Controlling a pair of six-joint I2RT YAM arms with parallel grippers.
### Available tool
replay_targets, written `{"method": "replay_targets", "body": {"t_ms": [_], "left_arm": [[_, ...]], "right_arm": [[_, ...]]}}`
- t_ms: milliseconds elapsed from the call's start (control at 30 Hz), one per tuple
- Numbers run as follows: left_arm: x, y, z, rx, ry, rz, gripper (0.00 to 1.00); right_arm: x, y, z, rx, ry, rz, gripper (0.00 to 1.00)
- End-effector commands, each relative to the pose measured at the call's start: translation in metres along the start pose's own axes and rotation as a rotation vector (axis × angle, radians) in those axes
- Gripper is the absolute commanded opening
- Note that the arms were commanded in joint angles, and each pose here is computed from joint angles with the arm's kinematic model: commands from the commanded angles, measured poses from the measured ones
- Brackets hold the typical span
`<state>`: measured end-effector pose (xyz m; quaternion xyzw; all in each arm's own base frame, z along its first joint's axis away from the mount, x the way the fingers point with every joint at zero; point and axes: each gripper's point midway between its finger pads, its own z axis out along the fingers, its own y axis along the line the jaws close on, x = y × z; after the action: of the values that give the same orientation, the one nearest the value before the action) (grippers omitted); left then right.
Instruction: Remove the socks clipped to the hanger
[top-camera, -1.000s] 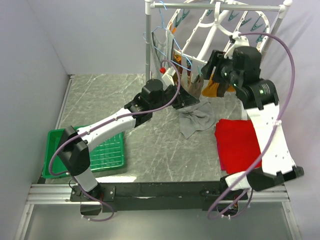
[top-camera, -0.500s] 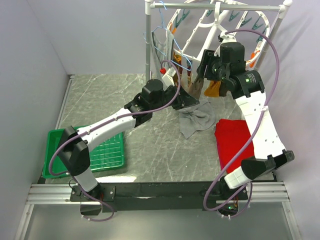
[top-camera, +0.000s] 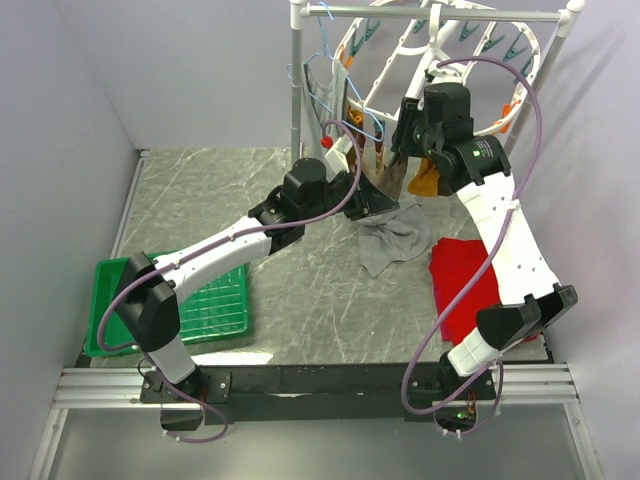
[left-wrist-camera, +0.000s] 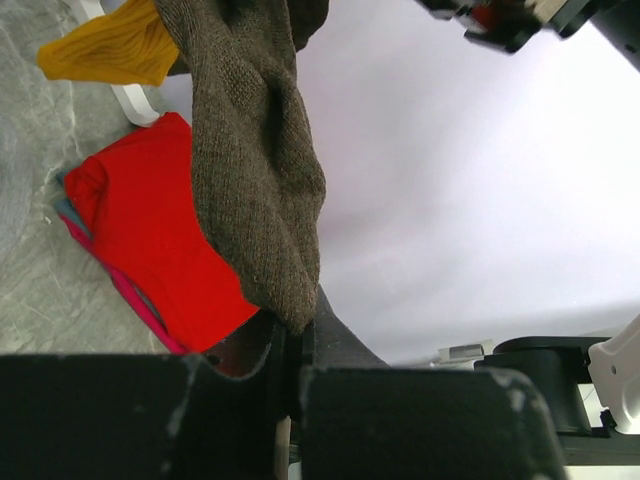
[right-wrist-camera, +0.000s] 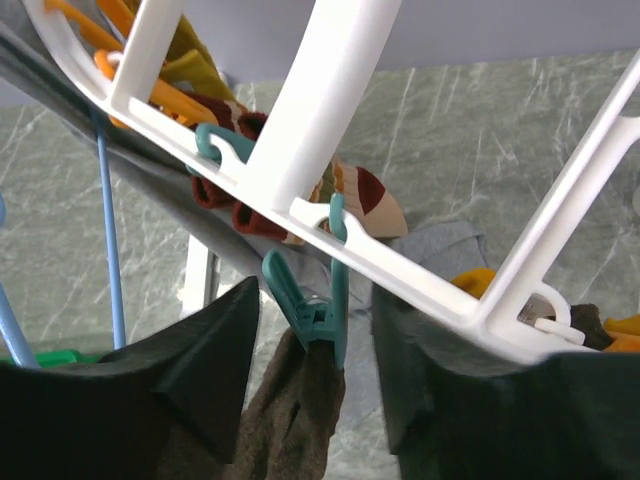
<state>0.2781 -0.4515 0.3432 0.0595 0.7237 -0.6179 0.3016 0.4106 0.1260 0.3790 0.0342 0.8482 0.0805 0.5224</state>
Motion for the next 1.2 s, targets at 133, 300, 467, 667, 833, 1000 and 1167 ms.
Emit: {"method": "replay_targets", "body": {"t_ms": [133, 300, 467, 667, 833, 1000, 1167], "left_arm": [[-0.006, -0.027, -0.014, 0.06, -0.009, 0.026, 0.01], [-0.005, -0.026, -0.016, 0.056, -0.001, 0.029, 0.01], [0.006, -0.015, -0.033, 0.0, 0.02, 0.047, 0.01], [0.024, 0.043, -0.094, -0.309, 0.023, 0.097, 0.01], [0.013, 0.103, -0.183, -0.711, -0.155, 0.036, 0.01], [0.019, 0.137, -0.277, -0.95, -0.327, -0.093, 0.03], [0.023, 0.15, -0.323, -0.993, -0.485, -0.16, 0.09]], "right_arm": [[-0.015, -0.001, 0.004, 0.035, -0.079, 0.01, 0.32], [-0.015, -0.002, 0.005, 0.046, -0.078, 0.014, 0.17], [-0.015, -0.004, 0.003, 0.052, -0.075, 0.012, 0.0], [-0.009, -0.003, -0.001, 0.039, -0.055, 0.013, 0.0], [-0.007, -0.001, -0.004, 0.017, -0.056, 0.03, 0.0], [-0.01, 0.002, -0.007, 0.004, -0.065, 0.038, 0.0], [-0.007, 0.005, -0.01, -0.019, -0.062, 0.044, 0.0]]}}
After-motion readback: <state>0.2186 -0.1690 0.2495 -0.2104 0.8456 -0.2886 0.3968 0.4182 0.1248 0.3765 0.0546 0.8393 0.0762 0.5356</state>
